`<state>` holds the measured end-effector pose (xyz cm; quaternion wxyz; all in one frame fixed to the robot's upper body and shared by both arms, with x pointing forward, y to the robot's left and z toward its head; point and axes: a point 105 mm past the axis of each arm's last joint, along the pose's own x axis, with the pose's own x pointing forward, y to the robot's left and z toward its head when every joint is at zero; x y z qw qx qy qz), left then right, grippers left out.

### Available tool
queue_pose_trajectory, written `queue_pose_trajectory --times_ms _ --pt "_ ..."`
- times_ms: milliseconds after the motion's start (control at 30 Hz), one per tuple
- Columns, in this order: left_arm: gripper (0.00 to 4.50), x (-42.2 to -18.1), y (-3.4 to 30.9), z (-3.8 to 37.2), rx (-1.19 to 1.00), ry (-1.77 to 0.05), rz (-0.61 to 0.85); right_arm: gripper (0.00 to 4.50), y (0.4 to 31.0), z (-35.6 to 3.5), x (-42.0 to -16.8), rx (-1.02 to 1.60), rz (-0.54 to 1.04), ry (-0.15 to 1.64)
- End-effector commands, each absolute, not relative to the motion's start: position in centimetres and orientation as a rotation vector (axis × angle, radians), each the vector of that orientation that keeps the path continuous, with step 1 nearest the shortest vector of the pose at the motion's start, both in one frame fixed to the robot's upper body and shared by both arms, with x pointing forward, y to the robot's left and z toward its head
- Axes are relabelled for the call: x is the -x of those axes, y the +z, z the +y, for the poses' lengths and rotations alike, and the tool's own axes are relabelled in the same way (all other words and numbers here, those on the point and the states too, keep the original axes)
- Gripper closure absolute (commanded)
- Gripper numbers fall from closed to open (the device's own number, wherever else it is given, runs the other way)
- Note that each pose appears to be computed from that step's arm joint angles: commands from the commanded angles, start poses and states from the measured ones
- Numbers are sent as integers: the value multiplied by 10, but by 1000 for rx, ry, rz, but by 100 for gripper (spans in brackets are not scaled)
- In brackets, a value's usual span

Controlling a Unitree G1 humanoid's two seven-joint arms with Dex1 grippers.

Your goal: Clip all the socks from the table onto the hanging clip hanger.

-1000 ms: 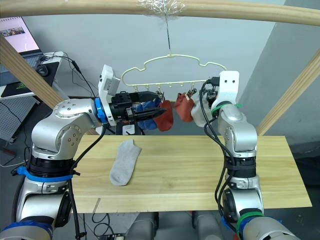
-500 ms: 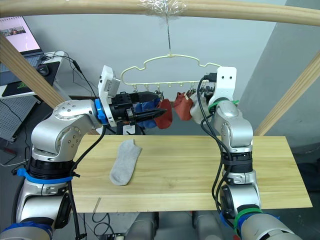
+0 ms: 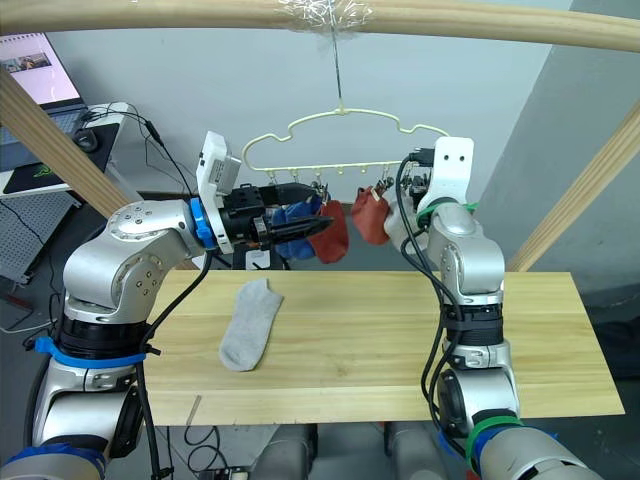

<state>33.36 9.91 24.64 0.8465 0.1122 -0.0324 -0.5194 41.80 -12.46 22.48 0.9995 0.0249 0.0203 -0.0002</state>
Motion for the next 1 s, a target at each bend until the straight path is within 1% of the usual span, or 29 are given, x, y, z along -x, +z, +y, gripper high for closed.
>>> queue_pose_trajectory --times_ms 33,333,633,1000 --pt "128 -328 254 96 -255 -1106 -108 258 240 -123 -417 -57 -5 -3" --pt "128 -329 255 96 -257 -1104 -109 258 241 -122 -416 -72 1 0" --pt "128 -329 254 97 -259 -1095 -109 258 249 -112 -422 -89 -15 30" --pt "128 -330 253 97 -262 -1092 -108 258 250 -115 -422 -85 -26 20"
